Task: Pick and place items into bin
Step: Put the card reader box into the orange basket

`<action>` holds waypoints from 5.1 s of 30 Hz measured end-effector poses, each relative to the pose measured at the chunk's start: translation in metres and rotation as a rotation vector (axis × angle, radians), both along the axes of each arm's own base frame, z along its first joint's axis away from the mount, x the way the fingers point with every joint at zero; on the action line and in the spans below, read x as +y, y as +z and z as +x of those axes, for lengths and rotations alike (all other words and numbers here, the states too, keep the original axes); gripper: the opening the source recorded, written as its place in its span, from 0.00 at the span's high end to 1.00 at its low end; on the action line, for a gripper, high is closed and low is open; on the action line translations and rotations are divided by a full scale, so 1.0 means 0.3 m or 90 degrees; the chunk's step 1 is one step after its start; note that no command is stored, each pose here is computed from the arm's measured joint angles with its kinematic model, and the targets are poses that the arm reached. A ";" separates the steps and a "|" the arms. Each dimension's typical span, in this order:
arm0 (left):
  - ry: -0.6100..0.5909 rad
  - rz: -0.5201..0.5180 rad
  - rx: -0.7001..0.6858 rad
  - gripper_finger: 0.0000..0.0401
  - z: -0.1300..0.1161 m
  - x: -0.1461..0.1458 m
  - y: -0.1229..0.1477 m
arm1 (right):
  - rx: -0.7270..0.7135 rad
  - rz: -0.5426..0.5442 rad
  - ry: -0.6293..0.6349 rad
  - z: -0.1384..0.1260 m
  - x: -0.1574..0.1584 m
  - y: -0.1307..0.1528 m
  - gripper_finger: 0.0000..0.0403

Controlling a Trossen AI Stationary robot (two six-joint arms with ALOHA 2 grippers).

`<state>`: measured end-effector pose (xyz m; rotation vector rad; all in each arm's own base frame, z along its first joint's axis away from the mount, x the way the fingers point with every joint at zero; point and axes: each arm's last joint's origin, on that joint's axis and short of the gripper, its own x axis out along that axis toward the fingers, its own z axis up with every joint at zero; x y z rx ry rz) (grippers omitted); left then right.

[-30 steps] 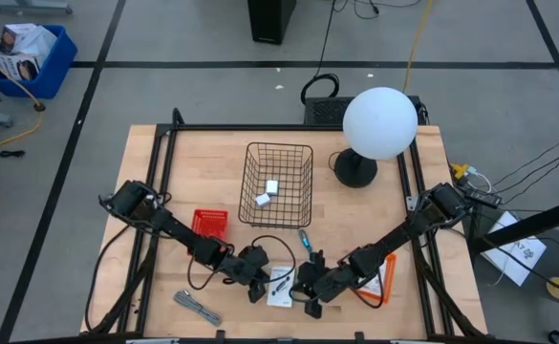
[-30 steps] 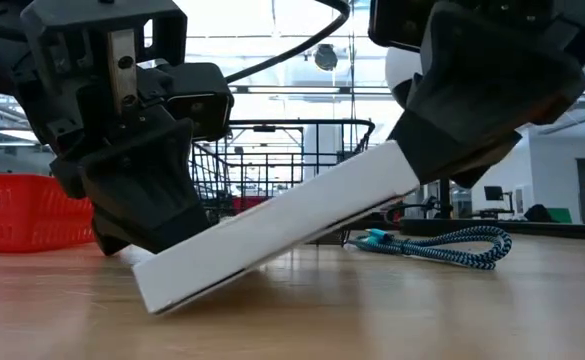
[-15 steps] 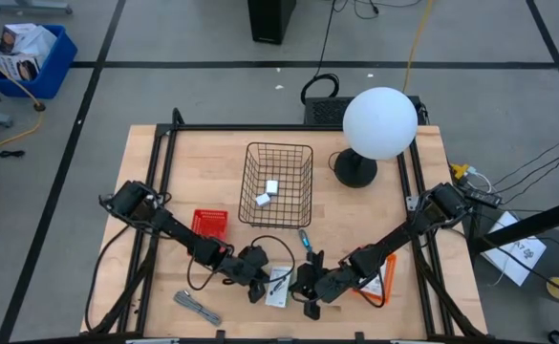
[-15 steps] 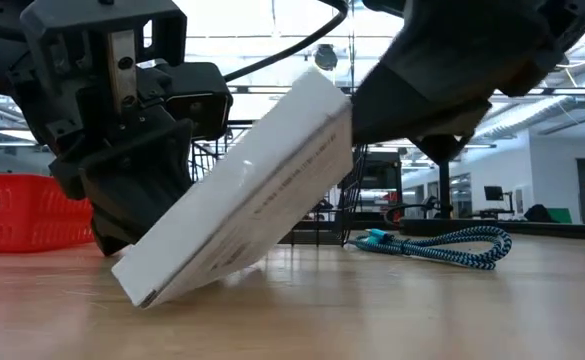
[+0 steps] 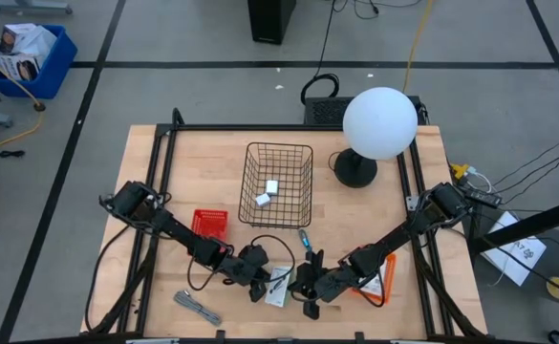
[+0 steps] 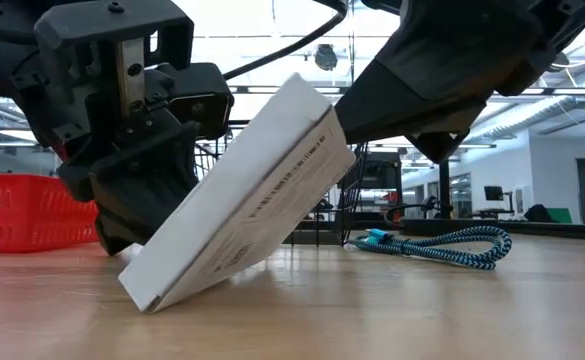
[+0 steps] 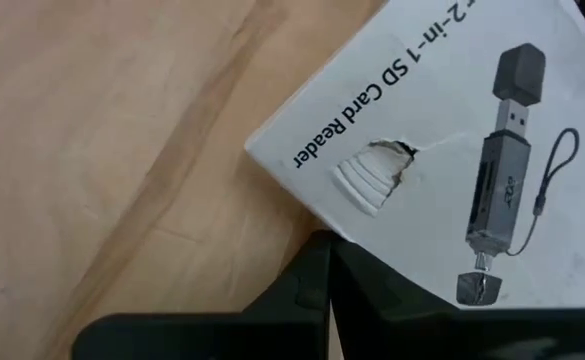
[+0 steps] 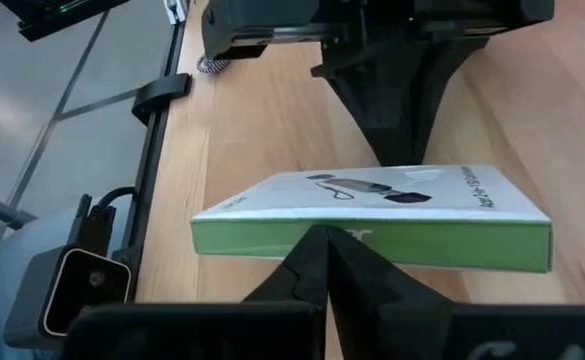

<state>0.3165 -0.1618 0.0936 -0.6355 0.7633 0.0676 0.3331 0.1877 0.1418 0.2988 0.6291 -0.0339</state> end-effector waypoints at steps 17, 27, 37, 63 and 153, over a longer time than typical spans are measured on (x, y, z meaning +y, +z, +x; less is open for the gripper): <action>0.026 0.018 -0.031 0.99 0.011 0.005 0.006 | -0.041 0.000 -0.037 0.026 -0.025 0.013 1.00; 0.024 0.020 -0.041 0.95 0.013 0.003 0.009 | -0.037 0.001 -0.029 0.020 -0.019 0.012 1.00; 0.010 0.054 -0.046 0.97 0.013 0.007 0.012 | -0.035 -0.001 -0.022 0.020 -0.018 0.012 1.00; 0.057 0.171 0.020 0.96 -0.049 0.032 0.073 | 0.016 0.000 -0.046 0.016 -0.048 -0.017 1.00; 0.033 0.051 0.051 0.94 -0.090 -0.042 0.072 | -0.141 0.065 -0.014 0.091 -0.004 -0.077 1.00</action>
